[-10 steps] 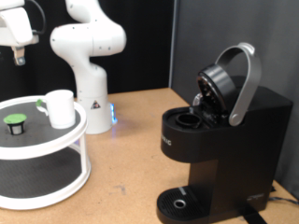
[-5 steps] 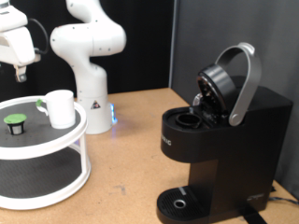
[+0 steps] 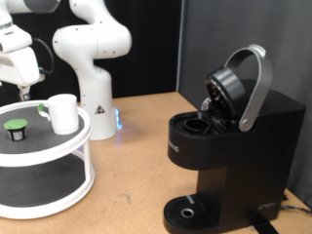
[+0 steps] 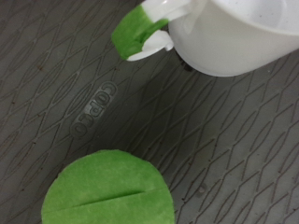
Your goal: Make a cup of coffee with the keurig machine
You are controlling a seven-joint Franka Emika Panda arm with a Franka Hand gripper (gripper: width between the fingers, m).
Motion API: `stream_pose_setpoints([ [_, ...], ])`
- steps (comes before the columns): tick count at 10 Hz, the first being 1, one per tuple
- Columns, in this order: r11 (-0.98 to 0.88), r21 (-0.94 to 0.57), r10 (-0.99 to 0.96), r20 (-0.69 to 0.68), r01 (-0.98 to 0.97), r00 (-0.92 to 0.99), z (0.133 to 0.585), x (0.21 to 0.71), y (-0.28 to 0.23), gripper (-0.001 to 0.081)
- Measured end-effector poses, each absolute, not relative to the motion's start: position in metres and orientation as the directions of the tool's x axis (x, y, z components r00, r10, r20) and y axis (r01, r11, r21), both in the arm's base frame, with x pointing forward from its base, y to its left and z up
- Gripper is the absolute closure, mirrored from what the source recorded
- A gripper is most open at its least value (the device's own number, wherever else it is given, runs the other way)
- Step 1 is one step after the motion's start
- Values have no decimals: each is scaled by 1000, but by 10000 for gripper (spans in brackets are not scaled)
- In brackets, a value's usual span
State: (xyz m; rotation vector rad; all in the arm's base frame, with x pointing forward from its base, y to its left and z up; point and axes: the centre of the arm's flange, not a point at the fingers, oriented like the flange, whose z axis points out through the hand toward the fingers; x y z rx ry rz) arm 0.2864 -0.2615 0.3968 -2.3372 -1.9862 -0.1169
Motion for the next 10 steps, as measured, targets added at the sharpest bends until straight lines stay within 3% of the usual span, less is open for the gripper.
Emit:
stream_pose_setpoints([
  [10, -156, -16, 986, 63, 988, 156, 333, 285, -254, 5],
])
